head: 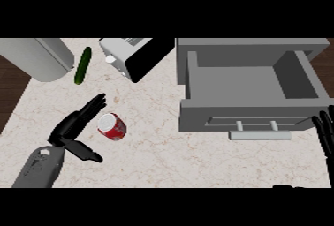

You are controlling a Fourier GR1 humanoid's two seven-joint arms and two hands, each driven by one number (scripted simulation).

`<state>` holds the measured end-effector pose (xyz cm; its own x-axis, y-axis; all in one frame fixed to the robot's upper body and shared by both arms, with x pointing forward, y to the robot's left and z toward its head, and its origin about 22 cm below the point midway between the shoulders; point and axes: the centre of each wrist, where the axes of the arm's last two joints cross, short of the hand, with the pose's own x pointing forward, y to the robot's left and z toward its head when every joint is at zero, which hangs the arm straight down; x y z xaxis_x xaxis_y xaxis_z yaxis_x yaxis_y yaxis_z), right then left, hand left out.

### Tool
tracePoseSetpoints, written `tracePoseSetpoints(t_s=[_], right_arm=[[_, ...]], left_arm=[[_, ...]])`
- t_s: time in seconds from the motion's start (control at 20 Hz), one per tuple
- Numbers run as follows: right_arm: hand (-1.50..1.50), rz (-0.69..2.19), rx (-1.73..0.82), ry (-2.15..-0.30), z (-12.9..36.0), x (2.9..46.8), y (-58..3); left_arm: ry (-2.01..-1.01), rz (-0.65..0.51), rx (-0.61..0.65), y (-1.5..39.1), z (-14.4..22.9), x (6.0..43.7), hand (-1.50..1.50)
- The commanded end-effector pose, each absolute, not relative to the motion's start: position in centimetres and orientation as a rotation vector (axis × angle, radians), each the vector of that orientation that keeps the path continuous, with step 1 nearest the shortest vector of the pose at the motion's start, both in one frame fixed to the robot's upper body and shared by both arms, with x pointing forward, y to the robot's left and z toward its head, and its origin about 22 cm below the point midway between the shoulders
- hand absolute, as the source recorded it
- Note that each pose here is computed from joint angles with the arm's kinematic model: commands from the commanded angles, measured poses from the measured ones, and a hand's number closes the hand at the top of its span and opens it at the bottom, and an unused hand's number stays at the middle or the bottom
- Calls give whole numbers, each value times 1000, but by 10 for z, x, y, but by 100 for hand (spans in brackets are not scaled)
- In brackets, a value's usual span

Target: Pick up the can, place it into the drawer and close the drawer

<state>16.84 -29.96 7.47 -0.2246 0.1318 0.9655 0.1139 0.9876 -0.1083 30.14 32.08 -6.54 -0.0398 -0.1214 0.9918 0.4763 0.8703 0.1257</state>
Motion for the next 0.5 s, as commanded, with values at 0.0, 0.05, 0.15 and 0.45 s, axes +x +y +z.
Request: tracePoseSetpoints(t_s=[0.0,0.05,0.15,0.45], right_arm=[[-150,13,-180,-1822,83,167,-311],[-150,10,-187,-1800,86,168,-291],[-150,8,-161,-1801,77,167,-280],[-150,-14,-180,-1805,84,162,-291]], left_arm=[[-1533,-477,-301,340,-75,303,-150],[-1536,-465,-299,327,-84,304,-150],[-1533,-479,-297,315,-84,310,-150],[-1512,-464,-308,316,-93,300,-150]])
